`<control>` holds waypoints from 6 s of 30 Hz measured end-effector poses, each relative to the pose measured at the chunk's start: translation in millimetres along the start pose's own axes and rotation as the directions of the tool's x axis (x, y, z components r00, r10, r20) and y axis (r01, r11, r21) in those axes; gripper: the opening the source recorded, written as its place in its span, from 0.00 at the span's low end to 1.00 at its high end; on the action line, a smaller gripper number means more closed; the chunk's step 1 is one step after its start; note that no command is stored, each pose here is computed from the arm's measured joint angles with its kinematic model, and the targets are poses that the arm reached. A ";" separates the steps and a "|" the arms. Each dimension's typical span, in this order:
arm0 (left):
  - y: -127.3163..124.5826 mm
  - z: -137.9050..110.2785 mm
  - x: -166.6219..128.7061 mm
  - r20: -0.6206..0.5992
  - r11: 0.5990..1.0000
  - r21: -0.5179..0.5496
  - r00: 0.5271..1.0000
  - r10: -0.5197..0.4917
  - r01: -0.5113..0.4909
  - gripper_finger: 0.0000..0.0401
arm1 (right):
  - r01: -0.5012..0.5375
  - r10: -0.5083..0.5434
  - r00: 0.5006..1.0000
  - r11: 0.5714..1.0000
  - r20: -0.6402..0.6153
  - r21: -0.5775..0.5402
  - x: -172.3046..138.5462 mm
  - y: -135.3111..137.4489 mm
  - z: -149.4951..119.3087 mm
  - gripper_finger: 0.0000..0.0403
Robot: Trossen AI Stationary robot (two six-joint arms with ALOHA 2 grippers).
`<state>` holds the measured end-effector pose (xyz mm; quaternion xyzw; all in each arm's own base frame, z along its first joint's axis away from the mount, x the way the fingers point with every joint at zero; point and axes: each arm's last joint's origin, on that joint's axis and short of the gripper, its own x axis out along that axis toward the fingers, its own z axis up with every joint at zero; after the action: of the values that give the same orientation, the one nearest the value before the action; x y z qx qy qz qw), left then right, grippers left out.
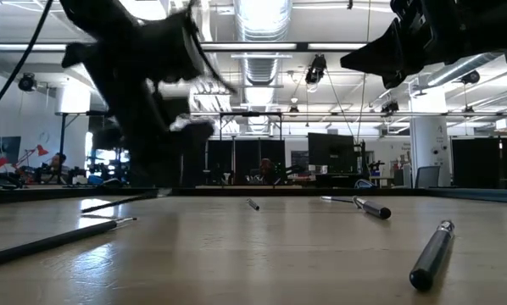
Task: Sort items
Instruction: Put the eyeshadow brush into the wire basket, then put the foundation brush into the wire basket
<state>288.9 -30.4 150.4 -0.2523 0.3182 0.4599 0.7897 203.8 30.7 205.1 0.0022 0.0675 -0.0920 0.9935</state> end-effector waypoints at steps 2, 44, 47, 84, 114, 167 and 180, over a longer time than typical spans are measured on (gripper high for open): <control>-2.4 6.5 -13.1 0.066 0.999 -0.016 0.997 -0.046 0.047 0.00 | 0.000 0.000 1.000 1.000 0.000 0.002 0.0 0.0 0.0 0.02; -31.2 56.3 -56.4 0.510 0.479 0.549 0.180 -0.841 0.685 0.00 | -0.156 0.141 0.986 0.966 0.086 0.208 78.6 19.7 30.7 0.42; -31.8 58.0 -58.0 0.516 0.478 0.555 0.170 -0.840 0.681 0.00 | -0.137 0.122 0.989 0.968 0.085 0.211 84.4 14.6 32.1 0.42; -6.4 42.3 -45.5 0.517 0.542 0.464 0.282 -0.808 0.701 0.20 | 0.080 -0.030 0.979 0.966 -0.202 0.246 -1.1 46.3 63.5 0.03; -4.8 38.2 -38.7 0.492 0.564 0.429 0.341 -0.801 0.705 0.21 | 0.347 -0.188 0.848 0.904 -0.495 0.251 -143.8 187.0 44.6 0.03; 15.8 11.5 -20.1 0.394 0.605 0.409 0.466 -0.792 0.683 0.01 | 0.546 -0.337 0.726 0.812 -0.599 0.205 -77.0 160.1 54.5 0.02; 18.7 2.8 -14.9 0.338 0.621 0.389 0.521 -0.784 0.681 0.00 | 0.683 -0.260 0.660 0.598 -0.705 0.419 19.5 70.8 18.8 0.10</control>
<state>267.5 -28.5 161.3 -0.1574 0.0225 0.0932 0.9829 238.3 96.5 220.5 0.3584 0.3256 -0.3790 0.7886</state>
